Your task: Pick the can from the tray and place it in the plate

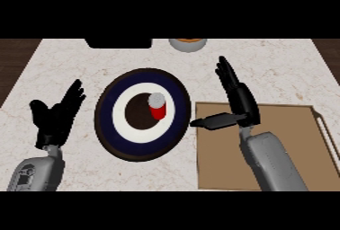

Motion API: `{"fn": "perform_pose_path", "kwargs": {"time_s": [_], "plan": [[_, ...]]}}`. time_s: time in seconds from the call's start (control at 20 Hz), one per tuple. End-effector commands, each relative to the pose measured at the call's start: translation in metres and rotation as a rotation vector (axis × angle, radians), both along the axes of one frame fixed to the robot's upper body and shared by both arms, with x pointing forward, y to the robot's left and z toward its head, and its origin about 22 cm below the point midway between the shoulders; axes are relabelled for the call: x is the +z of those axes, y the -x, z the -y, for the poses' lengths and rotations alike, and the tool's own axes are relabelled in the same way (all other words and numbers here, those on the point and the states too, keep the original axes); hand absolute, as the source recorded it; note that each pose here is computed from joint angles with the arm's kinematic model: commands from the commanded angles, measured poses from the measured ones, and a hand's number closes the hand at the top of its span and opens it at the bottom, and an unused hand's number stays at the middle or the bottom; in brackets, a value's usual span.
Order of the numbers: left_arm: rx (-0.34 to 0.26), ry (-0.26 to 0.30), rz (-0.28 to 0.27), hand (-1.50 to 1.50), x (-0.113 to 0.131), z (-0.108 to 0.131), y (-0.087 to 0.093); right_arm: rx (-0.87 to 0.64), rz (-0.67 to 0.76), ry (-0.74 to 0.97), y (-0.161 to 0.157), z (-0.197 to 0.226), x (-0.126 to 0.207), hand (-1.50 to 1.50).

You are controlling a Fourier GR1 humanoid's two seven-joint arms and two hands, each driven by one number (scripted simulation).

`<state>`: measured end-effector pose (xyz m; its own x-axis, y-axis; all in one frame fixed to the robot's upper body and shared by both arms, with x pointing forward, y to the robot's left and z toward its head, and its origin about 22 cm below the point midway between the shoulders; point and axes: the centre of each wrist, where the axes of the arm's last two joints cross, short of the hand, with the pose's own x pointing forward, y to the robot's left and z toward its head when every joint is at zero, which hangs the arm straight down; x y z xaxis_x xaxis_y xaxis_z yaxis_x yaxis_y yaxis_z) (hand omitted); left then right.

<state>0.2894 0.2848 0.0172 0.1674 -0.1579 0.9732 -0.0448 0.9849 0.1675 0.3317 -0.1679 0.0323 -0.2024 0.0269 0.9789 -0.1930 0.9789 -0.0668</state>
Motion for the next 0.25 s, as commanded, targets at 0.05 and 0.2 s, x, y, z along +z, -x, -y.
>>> {"fn": "perform_pose_path", "kwargs": {"time_s": [0.05, 0.2], "plan": [[0.000, -0.004, 0.022, 0.00, -0.004, -0.006, 0.023, -0.007, 0.001, 0.035, 0.008, 0.028, -0.016, -1.50], [-0.013, 0.011, -0.002, 0.00, 0.008, 0.000, 0.010, -0.007, -0.029, 0.057, -0.011, 0.036, -0.019, -1.50]]}}
